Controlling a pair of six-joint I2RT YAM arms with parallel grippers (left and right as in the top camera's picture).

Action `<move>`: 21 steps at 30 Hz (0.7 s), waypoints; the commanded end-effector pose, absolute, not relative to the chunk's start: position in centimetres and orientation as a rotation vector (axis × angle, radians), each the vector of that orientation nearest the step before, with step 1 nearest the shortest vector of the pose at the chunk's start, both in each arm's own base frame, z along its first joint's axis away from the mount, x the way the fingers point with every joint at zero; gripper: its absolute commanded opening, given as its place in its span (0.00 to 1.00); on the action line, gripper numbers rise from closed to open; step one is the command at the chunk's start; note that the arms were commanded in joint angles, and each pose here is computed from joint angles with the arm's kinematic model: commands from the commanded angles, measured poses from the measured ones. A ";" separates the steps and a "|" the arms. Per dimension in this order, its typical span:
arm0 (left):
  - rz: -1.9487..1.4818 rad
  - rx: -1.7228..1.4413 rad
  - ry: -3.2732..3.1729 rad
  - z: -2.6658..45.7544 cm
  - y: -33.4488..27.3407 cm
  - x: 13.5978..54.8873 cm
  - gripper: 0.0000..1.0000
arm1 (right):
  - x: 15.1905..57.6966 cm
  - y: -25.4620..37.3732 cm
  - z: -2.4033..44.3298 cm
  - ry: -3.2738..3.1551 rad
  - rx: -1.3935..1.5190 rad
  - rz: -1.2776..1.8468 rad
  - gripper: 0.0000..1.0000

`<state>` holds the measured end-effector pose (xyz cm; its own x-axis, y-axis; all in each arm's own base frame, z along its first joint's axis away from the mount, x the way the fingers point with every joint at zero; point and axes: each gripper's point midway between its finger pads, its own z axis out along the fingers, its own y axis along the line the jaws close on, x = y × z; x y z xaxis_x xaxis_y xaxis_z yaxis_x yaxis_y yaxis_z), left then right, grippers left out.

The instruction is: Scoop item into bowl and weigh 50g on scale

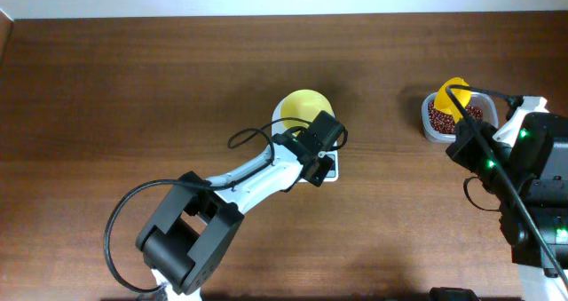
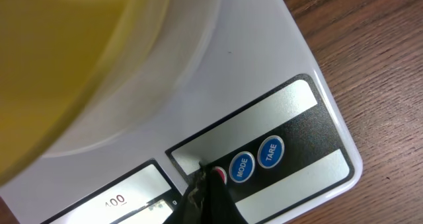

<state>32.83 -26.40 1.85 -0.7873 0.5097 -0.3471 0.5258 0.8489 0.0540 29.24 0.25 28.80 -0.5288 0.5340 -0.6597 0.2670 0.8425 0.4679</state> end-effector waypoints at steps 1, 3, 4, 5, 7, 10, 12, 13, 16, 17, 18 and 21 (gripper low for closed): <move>-0.091 0.821 2.725 -0.1 -26.5 31.9 0.00 | 29.2 0.2 29.5 2.134 0.581 0.394 0.04; -0.096 0.818 2.718 -0.1 -26.6 32.0 0.00 | 29.2 0.2 29.5 2.133 0.580 0.394 0.04; -0.098 0.817 2.715 0.0 -26.7 32.1 0.00 | 29.2 0.2 29.5 2.134 0.581 0.394 0.04; -0.098 0.817 2.715 0.0 -26.7 32.1 0.00 | 29.2 0.2 29.5 2.134 0.581 0.394 0.04; -0.092 0.816 2.714 0.0 -26.6 32.1 0.00 | 29.2 0.2 29.5 2.133 0.580 0.394 0.04; -0.052 0.806 2.706 0.0 -26.2 32.4 0.00 | 29.2 0.2 29.5 2.133 0.580 0.394 0.04; -0.006 0.800 2.707 0.0 -25.6 32.6 0.00 | 29.2 0.2 29.5 2.133 0.580 0.394 0.04; -0.002 0.802 2.712 -0.1 -25.5 32.5 0.00 | 29.2 0.1 29.5 2.133 0.580 0.393 0.04; 0.000 0.803 2.715 -0.1 -25.5 32.4 0.00 | 29.2 0.2 29.5 2.133 0.580 0.394 0.04; 0.000 0.804 2.716 -0.1 -25.5 32.4 0.00 | 29.2 0.2 29.5 2.133 0.580 0.394 0.04; 0.000 0.804 2.716 -0.1 -25.5 32.4 0.00 | 29.2 0.2 29.5 2.134 0.581 0.394 0.04; 0.000 0.804 2.716 -0.1 -25.5 32.4 0.00 | 29.2 0.2 29.5 2.134 0.581 0.394 0.04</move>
<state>32.82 -26.53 1.83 -0.7863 0.5106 -0.3478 0.5277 0.8478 0.0517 29.22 0.25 28.76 -0.5302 0.5337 -0.6588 0.2677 0.8427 0.4672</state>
